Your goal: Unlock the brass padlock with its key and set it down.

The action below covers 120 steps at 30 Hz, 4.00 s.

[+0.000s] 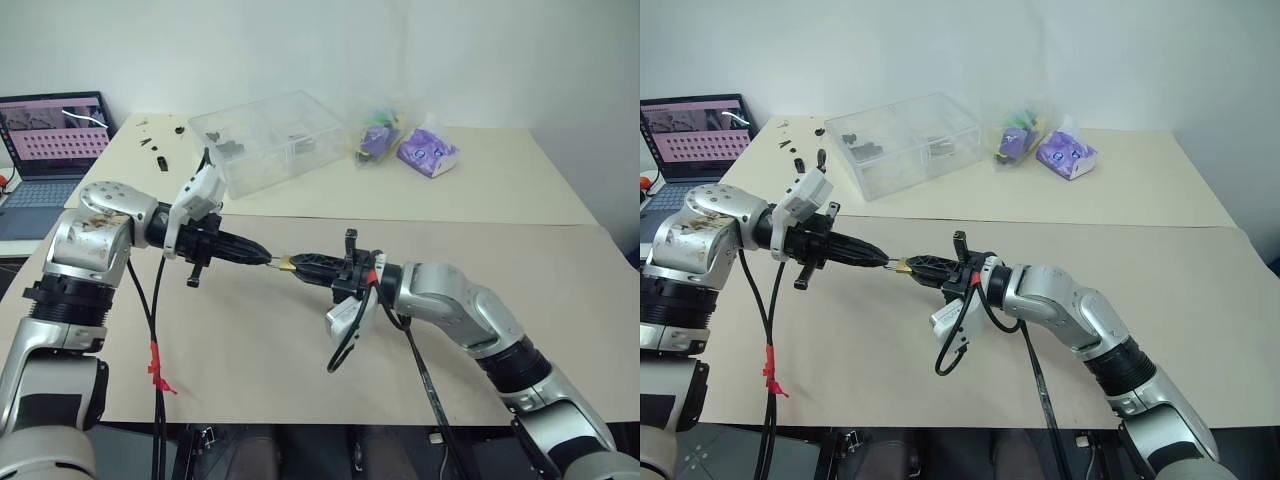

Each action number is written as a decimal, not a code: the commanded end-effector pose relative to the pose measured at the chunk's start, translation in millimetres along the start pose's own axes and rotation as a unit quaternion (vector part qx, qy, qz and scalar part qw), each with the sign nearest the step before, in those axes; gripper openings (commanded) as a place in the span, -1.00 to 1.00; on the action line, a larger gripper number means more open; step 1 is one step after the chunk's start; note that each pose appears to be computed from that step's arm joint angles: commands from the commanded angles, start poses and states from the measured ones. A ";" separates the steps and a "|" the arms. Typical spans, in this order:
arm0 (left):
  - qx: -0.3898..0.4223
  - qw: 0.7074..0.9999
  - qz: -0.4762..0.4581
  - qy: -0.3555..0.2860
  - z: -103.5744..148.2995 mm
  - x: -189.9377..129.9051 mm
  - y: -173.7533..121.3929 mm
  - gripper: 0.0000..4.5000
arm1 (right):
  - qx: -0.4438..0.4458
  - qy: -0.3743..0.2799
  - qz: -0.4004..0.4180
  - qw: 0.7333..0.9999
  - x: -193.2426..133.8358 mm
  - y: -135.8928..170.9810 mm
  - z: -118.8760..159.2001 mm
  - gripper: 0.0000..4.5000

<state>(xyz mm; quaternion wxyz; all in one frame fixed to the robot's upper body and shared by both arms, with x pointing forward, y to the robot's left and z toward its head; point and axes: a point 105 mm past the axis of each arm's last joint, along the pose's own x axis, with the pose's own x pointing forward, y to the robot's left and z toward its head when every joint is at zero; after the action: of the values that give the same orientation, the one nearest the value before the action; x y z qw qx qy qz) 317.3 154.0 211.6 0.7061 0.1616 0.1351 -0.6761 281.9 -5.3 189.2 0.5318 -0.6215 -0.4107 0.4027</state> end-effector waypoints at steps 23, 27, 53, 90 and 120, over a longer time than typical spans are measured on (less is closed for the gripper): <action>0.036 0.999 0.025 -0.009 11.3 -1.0 8.2 -0.91 | 0.026 -0.005 -0.055 0.998 1.6 -36.8 5.4 -0.95; 0.037 0.999 0.026 -0.009 11.3 -0.6 8.6 -0.91 | 0.035 -0.008 -0.052 0.998 0.8 -35.3 9.2 -0.95; 0.022 0.996 0.069 0.061 -24.9 -31.1 0.9 -0.91 | 0.055 0.040 -0.059 0.996 -19.7 -35.5 -13.4 -0.95; 0.053 0.995 0.028 0.076 -80.8 5.1 -54.3 -0.91 | 0.088 -0.053 0.053 0.993 -17.3 79.3 12.2 -0.95; 0.081 0.995 0.054 0.009 -65.2 22.6 -43.3 -0.93 | 0.725 0.155 -0.087 0.666 -81.7 76.0 -30.2 0.21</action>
<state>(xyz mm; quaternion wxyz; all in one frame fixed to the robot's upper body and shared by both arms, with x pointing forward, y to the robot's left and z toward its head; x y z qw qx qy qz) 275.6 161.9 129.1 0.7193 0.2276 0.1061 -0.6478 284.6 -95.8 107.4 0.8756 -0.1000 0.0605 0.4687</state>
